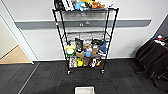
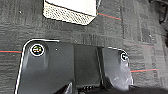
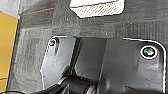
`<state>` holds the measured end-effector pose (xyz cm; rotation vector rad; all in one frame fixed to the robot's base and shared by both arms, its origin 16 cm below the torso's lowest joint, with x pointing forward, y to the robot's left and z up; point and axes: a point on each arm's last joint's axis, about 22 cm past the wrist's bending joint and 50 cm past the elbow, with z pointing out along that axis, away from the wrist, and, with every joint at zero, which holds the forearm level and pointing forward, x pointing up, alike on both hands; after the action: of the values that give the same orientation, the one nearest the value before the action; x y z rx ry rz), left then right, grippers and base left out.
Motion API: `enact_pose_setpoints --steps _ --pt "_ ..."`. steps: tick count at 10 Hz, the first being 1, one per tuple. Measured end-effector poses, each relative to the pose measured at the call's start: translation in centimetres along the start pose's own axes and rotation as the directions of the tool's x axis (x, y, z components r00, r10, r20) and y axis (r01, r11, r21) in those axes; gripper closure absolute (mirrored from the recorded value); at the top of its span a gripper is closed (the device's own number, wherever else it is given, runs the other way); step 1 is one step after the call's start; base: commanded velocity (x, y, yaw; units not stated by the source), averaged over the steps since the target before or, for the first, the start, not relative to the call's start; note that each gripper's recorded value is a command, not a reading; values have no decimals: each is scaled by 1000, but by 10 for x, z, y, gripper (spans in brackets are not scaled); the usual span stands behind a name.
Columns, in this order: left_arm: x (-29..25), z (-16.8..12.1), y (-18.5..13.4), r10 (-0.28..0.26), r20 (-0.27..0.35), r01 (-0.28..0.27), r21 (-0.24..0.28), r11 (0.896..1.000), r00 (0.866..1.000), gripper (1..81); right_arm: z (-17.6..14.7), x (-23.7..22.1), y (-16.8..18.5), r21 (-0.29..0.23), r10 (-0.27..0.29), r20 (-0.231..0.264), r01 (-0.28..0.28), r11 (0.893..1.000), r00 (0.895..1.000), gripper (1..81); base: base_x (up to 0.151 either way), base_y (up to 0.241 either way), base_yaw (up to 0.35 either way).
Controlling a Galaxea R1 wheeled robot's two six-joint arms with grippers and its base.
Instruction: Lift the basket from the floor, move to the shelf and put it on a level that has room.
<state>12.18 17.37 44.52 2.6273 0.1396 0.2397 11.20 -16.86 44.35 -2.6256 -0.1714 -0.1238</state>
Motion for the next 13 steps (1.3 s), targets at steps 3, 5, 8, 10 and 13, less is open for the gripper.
enact_pose_setpoints --steps 3,5,8,10,13 --pt "-1 1 1 0 1 0 -2 1000 1000 10 0 0 0 0 0 0 0 1000 1000 10 115 0 0" --pt "0 1 1 0 1 0 -2 1000 1000 10 0 0 0 -1 0 0 0 1000 1000 10 108 0 0" --pt "-1 0 1 -1 2 1 -1 1000 1000 10 2 -6 2 -8 4 7 -3 1000 1000 10 91 0 0" --pt "0 0 1 0 1 0 -1 1000 1000 10 1 -6 3 -10 4 7 -4 1000 1000 10 38 0 0" --pt "0 1 1 0 1 0 -1 1000 1000 10 1 -5 3 -11 3 5 -3 1000 1000 10 0 0 0"
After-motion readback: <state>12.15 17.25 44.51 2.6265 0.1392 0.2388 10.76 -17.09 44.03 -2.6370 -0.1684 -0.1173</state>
